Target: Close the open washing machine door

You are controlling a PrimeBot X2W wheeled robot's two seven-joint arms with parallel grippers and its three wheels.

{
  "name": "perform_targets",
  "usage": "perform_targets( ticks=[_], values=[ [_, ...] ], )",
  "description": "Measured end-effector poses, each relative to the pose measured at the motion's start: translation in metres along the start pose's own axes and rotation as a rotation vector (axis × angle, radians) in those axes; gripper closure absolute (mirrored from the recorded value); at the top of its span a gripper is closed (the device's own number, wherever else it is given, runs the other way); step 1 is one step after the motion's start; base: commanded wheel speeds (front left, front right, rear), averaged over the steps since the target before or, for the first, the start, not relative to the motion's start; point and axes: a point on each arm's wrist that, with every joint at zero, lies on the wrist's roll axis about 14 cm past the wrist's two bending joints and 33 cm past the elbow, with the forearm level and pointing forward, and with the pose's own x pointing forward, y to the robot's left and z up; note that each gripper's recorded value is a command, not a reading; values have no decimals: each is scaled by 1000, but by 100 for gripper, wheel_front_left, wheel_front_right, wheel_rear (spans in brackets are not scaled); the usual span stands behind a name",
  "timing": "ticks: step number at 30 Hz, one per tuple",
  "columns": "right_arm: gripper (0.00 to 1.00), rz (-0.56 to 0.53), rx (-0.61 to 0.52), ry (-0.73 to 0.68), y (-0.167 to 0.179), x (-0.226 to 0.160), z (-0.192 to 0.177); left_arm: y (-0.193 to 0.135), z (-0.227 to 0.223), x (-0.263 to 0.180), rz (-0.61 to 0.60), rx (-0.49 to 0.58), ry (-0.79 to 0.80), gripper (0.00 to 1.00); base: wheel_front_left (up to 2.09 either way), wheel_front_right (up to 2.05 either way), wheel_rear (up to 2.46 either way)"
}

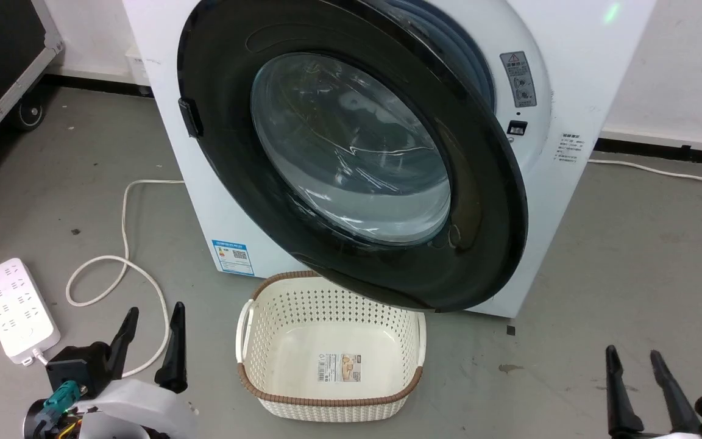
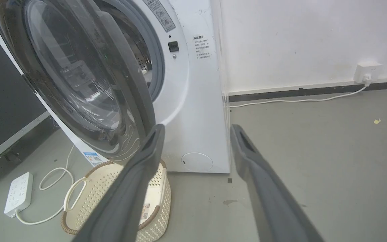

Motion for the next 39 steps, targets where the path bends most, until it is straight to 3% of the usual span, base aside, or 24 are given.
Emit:
perform_targets(
  ticks=[2,3,4,5,10,14,18,22,31,39],
  values=[
    [0,-7,-16,-6,-3,0,2,-1,1,-1,-2,0,-4,0,0,0,0],
    [12,-9,-29,-5,-4,0,2,-1,1,-1,-1,-1,-8,0,0,0,0],
    [64,-16,-36,-9,-7,0,4,-1,2,-2,0,-1,-11,0,0,0,0],
    [100,-18,-50,-17,-8,1,7,-1,1,-3,3,0,-10,0,0,0,0],
    [100,18,-82,-76,3,12,27,-2,1,-4,5,-2,-18,0,0,0,0],
    [100,142,-79,-99,47,29,40,-1,-1,-3,12,-2,-14,0,0,0,0],
    [100,277,-79,-33,94,44,28,1,-8,0,19,-1,1,0,0,0,0],
    [100,333,-105,52,113,60,5,4,-14,2,31,-6,17,0,0,0,0],
    [100,263,-116,104,95,106,-18,13,-17,11,47,7,23,0,0,0,0],
    [100,149,-143,42,68,161,-6,13,-24,27,39,6,34,0,0,0,0]
  ],
)
